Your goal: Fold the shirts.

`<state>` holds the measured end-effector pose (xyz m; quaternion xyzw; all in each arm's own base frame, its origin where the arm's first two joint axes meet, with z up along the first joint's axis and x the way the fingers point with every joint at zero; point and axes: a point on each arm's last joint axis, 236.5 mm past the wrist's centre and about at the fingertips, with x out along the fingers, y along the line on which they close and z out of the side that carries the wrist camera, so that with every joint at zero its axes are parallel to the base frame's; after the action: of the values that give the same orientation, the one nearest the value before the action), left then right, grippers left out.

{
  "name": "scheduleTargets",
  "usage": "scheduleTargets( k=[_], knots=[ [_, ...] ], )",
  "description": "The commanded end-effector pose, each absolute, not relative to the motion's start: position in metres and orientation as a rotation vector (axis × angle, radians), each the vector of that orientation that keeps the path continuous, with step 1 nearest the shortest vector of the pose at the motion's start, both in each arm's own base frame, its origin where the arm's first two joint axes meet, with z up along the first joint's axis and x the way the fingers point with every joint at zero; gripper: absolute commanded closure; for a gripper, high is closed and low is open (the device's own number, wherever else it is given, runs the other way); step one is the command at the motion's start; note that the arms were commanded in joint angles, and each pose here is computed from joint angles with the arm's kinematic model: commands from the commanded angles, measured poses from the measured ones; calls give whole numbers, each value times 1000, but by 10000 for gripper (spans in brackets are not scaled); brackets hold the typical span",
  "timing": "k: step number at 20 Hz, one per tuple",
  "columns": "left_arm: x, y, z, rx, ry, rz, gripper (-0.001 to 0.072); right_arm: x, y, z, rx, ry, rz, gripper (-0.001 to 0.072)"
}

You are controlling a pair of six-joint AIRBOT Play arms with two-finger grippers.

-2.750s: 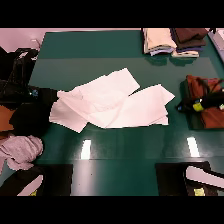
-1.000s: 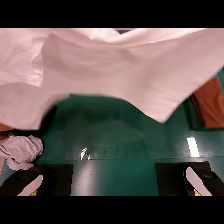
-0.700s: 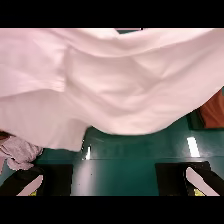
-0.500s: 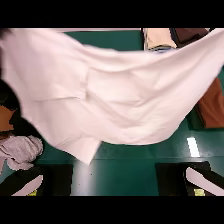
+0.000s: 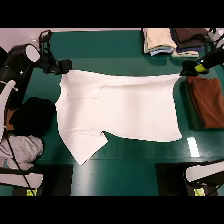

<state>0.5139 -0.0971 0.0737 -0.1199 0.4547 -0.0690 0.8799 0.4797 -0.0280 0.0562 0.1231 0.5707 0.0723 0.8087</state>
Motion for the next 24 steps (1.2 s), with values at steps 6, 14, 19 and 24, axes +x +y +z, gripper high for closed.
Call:
scheduleTargets(
  k=[6, 14, 19, 24],
  knots=[
    [481, -65, 38, -293, 1158, -300, 687, 470, -38, 51, 202, 1271, 175, 696],
    [451, -62, -2, -295, 1281, -307, 686, 418, -11, -14, 257, 1403, 185, 695],
    [411, -25, -33, -216, 1457, -146, 142, 410, 0, -19, 260, 1436, 201, 387],
    [363, -15, 11, -173, 1434, -119, 168, 388, -4, 40, 240, 1321, 187, 387]
  ],
)
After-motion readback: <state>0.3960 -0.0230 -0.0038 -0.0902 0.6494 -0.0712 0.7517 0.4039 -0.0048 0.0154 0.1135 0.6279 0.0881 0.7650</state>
